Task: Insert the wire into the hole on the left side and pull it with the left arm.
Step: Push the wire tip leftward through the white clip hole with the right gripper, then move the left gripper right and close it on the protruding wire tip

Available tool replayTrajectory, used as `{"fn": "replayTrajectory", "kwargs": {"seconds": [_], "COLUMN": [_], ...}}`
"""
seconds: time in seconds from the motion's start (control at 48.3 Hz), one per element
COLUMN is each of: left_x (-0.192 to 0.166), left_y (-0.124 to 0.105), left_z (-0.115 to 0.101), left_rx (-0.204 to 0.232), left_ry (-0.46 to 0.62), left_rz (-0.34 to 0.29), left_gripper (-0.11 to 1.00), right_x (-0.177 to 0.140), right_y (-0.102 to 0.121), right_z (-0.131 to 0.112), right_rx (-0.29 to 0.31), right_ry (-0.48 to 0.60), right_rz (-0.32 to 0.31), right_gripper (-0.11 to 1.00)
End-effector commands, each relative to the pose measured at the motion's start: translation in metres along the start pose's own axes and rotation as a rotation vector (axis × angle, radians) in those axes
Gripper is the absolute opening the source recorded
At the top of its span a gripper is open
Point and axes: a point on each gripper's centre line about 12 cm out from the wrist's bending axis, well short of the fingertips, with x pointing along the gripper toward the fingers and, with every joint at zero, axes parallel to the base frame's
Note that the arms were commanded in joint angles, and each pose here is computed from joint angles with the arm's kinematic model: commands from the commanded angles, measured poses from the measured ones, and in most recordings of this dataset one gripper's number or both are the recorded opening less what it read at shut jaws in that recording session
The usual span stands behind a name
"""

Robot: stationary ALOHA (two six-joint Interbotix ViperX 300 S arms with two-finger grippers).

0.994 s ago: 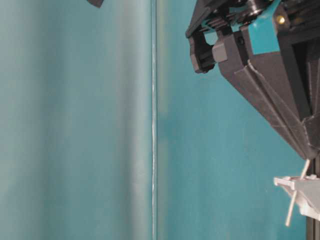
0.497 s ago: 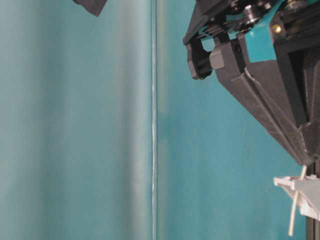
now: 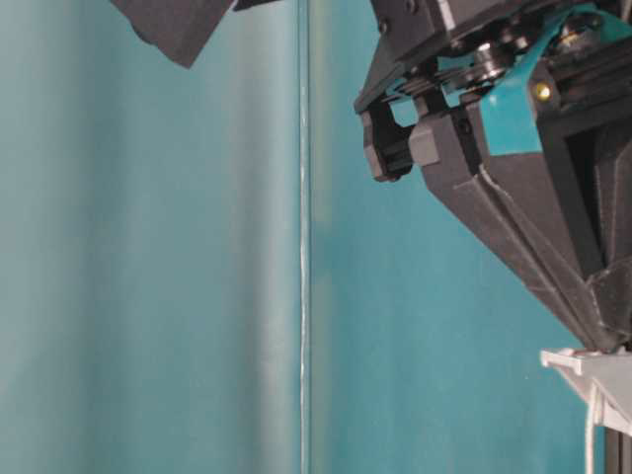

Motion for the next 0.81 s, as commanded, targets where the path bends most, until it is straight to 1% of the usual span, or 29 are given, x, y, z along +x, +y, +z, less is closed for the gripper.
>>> {"fn": "replayTrajectory", "kwargs": {"seconds": [0.0, 0.248, 0.414, 0.663, 0.787], "left_x": [0.002, 0.012, 0.02, 0.027, 0.029], "left_y": [-0.001, -0.003, -0.007, -0.014, -0.016], "left_z": [0.008, 0.009, 0.01, 0.016, 0.018], "left_rx": [-0.002, -0.015, -0.014, -0.013, -0.013], "left_ry": [-0.027, 0.012, 0.042, 0.031, 0.024], "left_rz": [-0.006, -0.008, -0.016, -0.037, -0.042], "left_gripper": [0.65, 0.65, 0.65, 0.65, 0.63], "right_x": [0.003, 0.003, 0.002, 0.002, 0.002], "right_y": [0.003, 0.003, 0.003, 0.002, 0.002], "right_z": [0.011, 0.011, 0.01, 0.01, 0.009], "right_rx": [0.005, 0.005, 0.005, 0.004, 0.004], "right_ry": [-0.031, -0.031, -0.03, -0.028, -0.027], "right_rz": [0.008, 0.008, 0.008, 0.008, 0.008], "right_gripper": [0.05, 0.05, 0.05, 0.05, 0.05]}}
